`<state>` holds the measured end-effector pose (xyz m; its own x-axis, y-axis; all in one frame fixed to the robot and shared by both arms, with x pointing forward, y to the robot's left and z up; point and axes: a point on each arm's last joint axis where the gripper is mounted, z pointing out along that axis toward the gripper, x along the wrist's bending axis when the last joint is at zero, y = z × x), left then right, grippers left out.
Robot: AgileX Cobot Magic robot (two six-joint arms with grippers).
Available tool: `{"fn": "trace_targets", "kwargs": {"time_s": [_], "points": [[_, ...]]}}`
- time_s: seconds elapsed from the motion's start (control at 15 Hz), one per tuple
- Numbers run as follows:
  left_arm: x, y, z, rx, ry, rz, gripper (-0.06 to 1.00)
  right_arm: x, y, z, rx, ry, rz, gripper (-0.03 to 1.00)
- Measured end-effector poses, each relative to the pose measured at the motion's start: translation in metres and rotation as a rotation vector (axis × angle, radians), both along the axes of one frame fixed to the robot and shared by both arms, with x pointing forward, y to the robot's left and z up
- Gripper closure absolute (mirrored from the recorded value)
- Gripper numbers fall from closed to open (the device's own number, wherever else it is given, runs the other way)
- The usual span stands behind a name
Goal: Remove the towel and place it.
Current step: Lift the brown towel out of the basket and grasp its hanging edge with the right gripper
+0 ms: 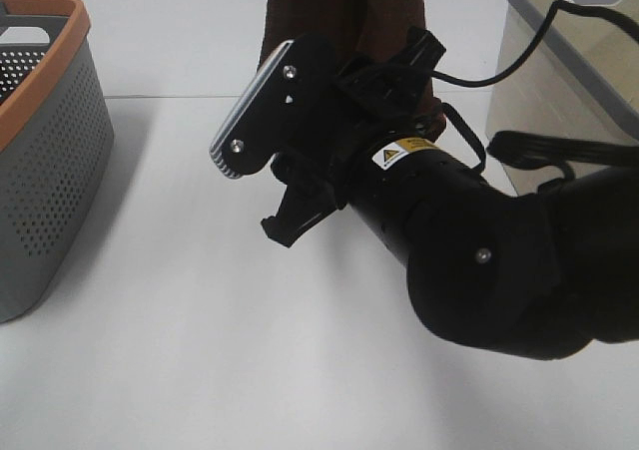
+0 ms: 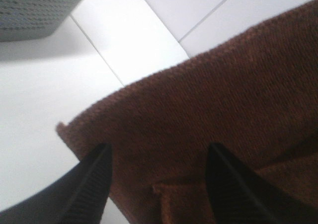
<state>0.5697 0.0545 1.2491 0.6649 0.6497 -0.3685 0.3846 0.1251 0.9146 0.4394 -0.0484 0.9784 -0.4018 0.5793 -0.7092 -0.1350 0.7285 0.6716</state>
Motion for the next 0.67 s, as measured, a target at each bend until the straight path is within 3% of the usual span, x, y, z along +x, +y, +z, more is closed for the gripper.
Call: {"fn": "trace_targets", "kwargs": {"time_s": [0.27, 0.67], "points": [[0.0, 0.0, 0.0, 0.012, -0.014, -0.003, 0.94, 0.006, -0.011, -0.007, 0.029, 0.016, -0.163, 0.43], [-0.009, 0.002, 0.017, -0.003, -0.028, -0.039, 0.94, 0.004, -0.005, -0.006, 0.005, 0.001, -0.086, 0.43]]}}
